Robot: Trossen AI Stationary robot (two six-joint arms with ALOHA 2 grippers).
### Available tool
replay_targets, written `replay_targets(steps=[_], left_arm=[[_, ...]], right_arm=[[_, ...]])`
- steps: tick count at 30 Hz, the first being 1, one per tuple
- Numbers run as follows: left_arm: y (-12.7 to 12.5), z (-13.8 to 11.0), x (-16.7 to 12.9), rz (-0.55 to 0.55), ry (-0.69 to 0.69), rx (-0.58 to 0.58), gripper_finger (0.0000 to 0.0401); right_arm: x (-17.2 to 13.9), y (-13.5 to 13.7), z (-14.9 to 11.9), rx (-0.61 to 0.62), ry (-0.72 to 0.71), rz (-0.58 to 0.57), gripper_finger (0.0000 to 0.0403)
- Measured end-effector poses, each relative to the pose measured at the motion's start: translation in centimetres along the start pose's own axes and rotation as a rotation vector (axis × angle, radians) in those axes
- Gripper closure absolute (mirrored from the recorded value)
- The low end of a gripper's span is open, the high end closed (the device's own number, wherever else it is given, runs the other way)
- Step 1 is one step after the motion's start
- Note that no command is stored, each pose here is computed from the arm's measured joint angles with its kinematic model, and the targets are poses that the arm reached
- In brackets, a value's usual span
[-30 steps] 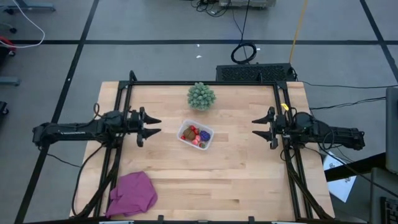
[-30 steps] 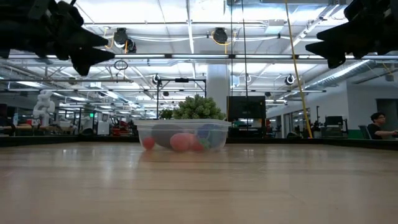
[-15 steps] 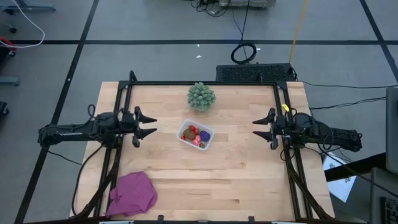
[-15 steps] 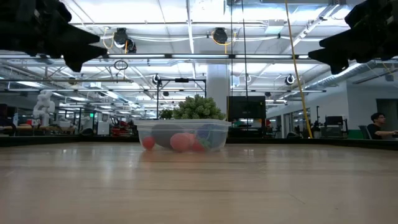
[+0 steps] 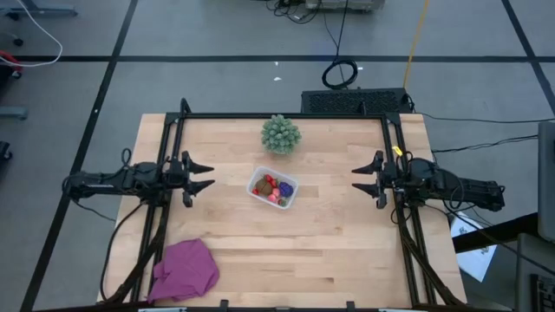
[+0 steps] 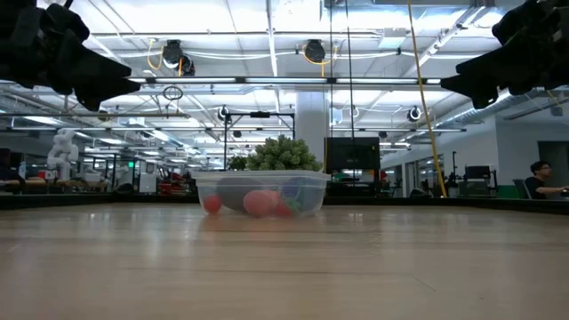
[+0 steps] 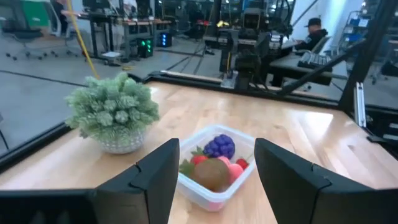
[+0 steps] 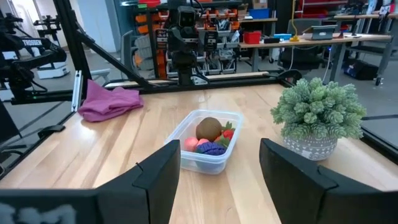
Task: Pick and placing Produce into tupperware
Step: Return to Home Position
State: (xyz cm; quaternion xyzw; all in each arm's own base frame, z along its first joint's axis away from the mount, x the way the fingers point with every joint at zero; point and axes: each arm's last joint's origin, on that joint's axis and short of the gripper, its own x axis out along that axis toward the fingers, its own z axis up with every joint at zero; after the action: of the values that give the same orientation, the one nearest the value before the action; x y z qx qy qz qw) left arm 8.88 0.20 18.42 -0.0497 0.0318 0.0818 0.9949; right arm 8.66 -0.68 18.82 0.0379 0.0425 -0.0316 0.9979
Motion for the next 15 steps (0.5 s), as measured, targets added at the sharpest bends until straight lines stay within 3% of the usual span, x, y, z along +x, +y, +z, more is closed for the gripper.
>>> replay_targets(steps=[15], left_arm=[[-0.1,0.41,-0.02,-0.01,-0.041,-0.015,0.0187]], right_arm=[[0.01,-0.01,-0.25,-0.047,0.025,0.0,0.0195]])
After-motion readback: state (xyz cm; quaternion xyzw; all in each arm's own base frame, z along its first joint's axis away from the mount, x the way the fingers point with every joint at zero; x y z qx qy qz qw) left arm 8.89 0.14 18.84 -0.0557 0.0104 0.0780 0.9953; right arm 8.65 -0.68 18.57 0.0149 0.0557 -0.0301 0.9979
